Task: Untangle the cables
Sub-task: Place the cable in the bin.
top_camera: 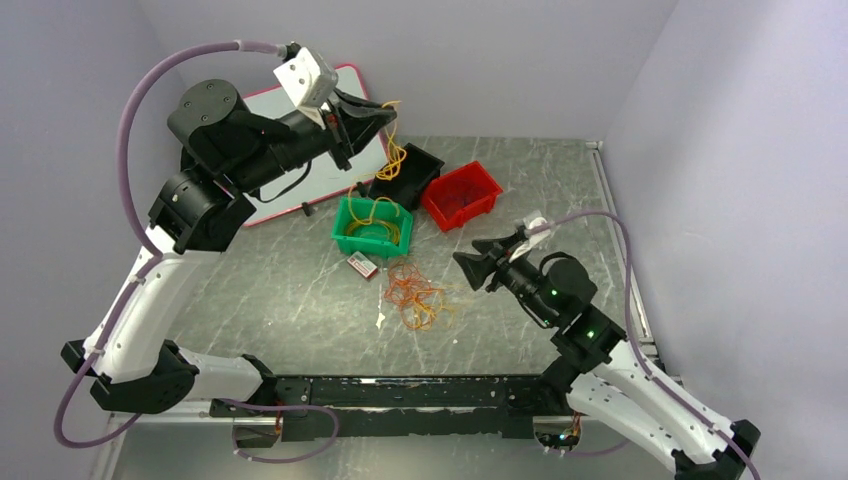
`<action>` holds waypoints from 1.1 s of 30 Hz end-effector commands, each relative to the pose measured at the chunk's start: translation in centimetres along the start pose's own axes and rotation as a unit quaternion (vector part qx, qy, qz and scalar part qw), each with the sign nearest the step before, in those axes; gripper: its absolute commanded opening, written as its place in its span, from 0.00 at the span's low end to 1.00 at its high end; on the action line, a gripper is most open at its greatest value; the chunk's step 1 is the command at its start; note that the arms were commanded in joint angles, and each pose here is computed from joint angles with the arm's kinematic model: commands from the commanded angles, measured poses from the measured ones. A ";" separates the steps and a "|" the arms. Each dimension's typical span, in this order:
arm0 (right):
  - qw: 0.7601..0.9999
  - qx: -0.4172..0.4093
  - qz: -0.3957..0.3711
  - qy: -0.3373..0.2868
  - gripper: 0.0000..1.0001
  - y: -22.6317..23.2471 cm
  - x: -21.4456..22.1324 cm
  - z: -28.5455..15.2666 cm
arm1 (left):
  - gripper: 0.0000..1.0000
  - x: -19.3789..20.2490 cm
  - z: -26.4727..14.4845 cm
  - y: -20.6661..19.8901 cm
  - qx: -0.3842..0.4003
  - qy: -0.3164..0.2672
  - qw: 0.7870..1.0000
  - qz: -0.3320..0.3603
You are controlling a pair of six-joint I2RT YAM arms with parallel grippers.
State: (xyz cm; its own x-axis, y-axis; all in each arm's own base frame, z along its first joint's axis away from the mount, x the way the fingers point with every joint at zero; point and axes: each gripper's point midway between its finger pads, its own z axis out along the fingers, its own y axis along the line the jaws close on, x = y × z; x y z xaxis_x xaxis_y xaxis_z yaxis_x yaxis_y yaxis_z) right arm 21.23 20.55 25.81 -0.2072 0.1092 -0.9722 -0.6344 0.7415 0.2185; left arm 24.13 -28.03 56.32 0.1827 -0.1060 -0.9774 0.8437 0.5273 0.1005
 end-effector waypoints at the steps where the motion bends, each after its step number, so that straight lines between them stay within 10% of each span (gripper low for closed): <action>1: 0.983 -0.050 -0.052 -0.169 0.55 2.1 -7.7 -0.5 | 0.07 0.8 -0.5 -2.2 0.056 0.016 0.998 -0.006; 16: 0.923 -0.220 -0.170 -0.267 0.61 9.3 -14.0 -0.8 | 0.07 5.0 -0.1 -6.2 0.175 0.053 0.982 -0.047; 33: 0.927 -0.248 -0.140 -0.246 0.64 10.1 -12.4 3.6 | 0.07 5.5 -0.3 -6.8 0.194 0.056 0.978 -0.051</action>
State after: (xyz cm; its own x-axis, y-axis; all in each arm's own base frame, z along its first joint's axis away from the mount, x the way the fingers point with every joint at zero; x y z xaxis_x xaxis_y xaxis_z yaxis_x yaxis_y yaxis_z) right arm 20.51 29.10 37.90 0.2710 0.2681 -0.9245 -0.9018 0.4066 -0.1464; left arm 19.96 -31.86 49.79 0.0354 -0.0198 -0.9992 0.9813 0.1899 0.0310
